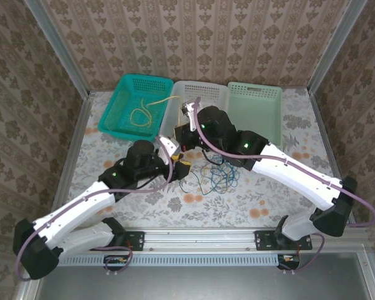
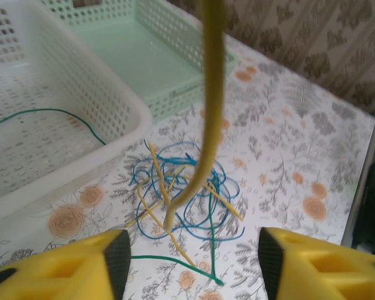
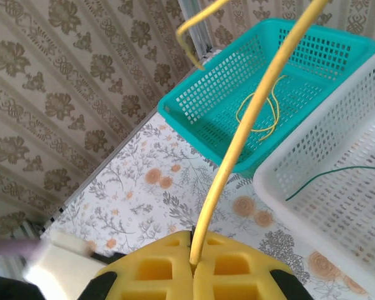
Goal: Untangle the cables
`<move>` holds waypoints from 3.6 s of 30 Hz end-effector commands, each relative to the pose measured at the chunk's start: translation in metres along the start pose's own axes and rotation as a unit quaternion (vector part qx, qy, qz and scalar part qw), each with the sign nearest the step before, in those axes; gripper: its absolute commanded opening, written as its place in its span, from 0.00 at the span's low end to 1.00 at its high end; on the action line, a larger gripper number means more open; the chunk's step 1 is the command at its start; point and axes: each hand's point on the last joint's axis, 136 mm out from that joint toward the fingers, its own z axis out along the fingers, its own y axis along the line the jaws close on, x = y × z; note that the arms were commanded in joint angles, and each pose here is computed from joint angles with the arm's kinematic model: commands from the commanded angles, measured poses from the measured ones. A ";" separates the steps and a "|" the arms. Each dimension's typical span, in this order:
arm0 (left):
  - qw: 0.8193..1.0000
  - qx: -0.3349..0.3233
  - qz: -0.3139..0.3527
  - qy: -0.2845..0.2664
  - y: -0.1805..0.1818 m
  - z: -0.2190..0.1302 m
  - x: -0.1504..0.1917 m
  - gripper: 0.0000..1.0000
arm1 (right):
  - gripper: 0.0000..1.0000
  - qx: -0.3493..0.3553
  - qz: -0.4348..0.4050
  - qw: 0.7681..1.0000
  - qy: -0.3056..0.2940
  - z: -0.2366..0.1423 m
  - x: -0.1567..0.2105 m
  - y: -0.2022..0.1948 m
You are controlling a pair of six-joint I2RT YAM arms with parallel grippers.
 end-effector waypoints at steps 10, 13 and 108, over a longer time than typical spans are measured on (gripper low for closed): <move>0.979 -0.109 -0.046 -0.166 0.042 -0.090 -0.068 0.78 | 0.00 -0.029 -0.073 0.997 0.005 -0.027 0.017 -0.013; 0.968 -0.059 -0.139 -0.199 0.062 -0.093 -0.087 0.75 | 0.00 -0.064 -0.080 0.995 0.008 -0.028 0.024 -0.003; 0.960 -0.042 -0.248 -0.125 0.092 -0.094 -0.096 0.00 | 0.00 0.199 -0.685 0.685 0.144 0.039 0.141 -0.045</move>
